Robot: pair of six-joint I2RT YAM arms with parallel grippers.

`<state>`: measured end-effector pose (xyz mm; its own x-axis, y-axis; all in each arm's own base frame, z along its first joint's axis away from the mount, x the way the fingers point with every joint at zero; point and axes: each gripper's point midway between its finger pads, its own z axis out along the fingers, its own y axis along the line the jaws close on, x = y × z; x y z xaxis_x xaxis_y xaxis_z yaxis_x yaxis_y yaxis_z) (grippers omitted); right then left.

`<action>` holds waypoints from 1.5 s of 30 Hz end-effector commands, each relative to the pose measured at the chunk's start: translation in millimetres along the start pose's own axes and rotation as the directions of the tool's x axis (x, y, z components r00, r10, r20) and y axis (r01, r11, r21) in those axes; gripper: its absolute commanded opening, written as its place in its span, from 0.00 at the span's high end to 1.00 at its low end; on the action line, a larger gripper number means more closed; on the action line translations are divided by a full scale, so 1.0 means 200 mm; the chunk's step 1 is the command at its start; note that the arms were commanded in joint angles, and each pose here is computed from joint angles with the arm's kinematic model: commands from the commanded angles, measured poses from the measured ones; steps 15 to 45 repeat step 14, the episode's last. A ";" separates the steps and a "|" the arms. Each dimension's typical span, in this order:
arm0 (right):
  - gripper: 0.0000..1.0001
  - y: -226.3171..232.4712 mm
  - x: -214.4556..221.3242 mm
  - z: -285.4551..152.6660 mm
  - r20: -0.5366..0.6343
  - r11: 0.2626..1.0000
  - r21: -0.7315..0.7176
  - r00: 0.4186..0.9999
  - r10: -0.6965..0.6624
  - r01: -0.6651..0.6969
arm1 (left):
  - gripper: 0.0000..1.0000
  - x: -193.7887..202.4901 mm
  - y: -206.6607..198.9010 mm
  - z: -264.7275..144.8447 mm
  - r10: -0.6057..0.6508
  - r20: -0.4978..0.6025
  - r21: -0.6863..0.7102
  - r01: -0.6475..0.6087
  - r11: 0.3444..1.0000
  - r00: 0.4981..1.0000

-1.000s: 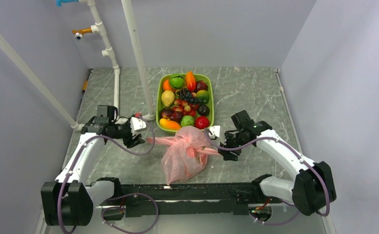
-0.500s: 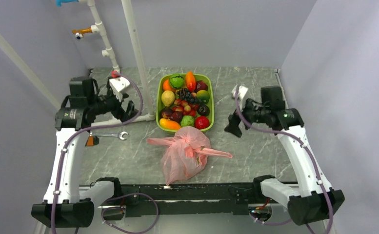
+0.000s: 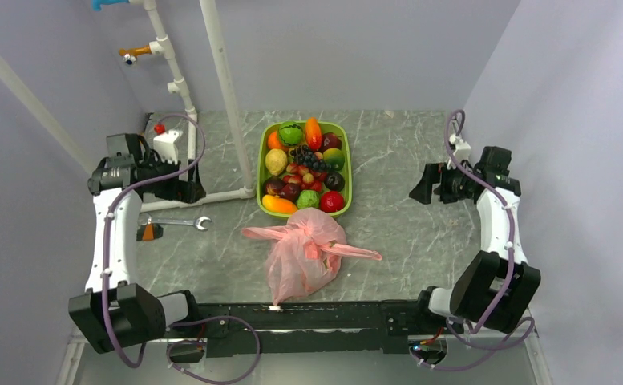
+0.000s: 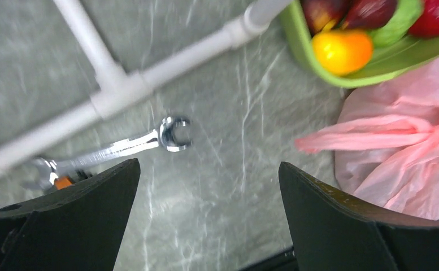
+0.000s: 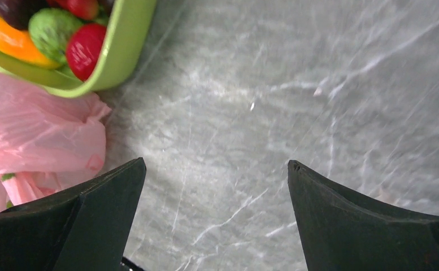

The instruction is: Place the fake fruits into the plastic bag and tie a complex knot

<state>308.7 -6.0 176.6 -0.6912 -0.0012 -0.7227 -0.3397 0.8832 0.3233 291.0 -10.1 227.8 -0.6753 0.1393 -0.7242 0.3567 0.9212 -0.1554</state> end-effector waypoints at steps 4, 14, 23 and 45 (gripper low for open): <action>0.00 -0.07 0.17 0.07 -0.024 0.998 0.060 0.999 0.023 -0.021 | 0.01 0.27 0.13 0.12 -0.128 -0.087 -0.109 0.118 0.987 0.988; 0.00 -0.04 0.20 0.08 -0.041 0.998 0.056 0.999 -0.005 0.008 | 0.01 0.27 0.14 0.11 -0.118 -0.086 -0.125 0.106 0.986 0.989; 0.00 -0.04 0.20 0.08 -0.041 0.998 0.056 0.999 -0.005 0.008 | 0.01 0.27 0.14 0.11 -0.118 -0.086 -0.125 0.106 0.986 0.989; 0.00 -0.04 0.20 0.08 -0.041 0.998 0.056 0.999 -0.005 0.008 | 0.01 0.27 0.14 0.11 -0.118 -0.086 -0.125 0.106 0.986 0.989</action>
